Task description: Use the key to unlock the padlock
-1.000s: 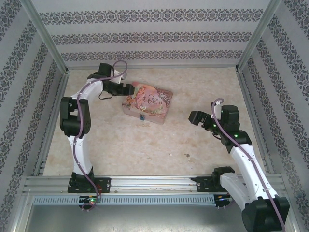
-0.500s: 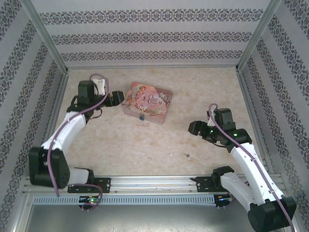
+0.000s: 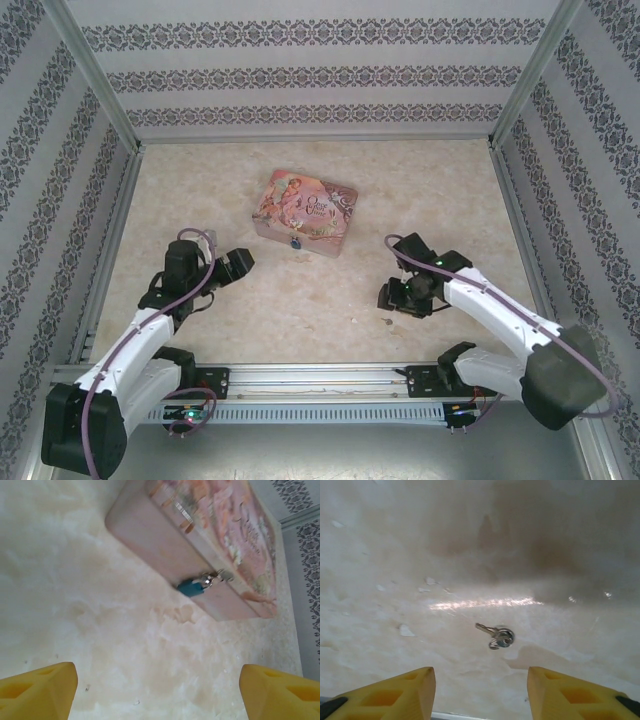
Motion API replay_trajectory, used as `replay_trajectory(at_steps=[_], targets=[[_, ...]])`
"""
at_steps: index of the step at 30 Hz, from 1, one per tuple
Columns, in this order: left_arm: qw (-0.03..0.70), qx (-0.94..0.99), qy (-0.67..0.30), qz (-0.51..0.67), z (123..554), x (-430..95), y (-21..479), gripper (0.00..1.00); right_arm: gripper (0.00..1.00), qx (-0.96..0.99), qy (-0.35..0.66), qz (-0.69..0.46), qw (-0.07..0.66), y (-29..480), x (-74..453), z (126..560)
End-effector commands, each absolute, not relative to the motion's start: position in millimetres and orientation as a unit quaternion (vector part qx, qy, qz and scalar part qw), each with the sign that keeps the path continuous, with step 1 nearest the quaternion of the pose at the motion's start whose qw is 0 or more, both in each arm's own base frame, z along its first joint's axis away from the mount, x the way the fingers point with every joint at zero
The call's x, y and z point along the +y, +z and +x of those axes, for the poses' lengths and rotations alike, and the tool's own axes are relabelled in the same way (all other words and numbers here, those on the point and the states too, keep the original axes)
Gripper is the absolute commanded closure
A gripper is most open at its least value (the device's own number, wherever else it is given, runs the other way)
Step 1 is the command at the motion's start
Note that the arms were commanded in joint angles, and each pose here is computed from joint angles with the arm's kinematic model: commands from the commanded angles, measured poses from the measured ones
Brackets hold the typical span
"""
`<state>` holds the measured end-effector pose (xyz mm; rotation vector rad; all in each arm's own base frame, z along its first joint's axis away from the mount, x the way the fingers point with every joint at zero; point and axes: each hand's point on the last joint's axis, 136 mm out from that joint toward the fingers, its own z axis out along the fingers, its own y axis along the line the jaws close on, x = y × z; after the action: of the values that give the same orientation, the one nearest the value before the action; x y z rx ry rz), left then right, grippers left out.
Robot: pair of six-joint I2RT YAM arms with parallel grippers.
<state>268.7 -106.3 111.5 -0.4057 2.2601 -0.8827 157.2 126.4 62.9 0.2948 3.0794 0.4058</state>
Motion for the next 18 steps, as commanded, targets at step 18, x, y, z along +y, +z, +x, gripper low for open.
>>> replay_trajectory(at_steps=[18], targets=[[0.343, 0.857, -0.352, -0.156, 282, -120, 114, 0.16, 0.62, 0.994, 0.067, 0.076, -0.033, 28, 133, 149]])
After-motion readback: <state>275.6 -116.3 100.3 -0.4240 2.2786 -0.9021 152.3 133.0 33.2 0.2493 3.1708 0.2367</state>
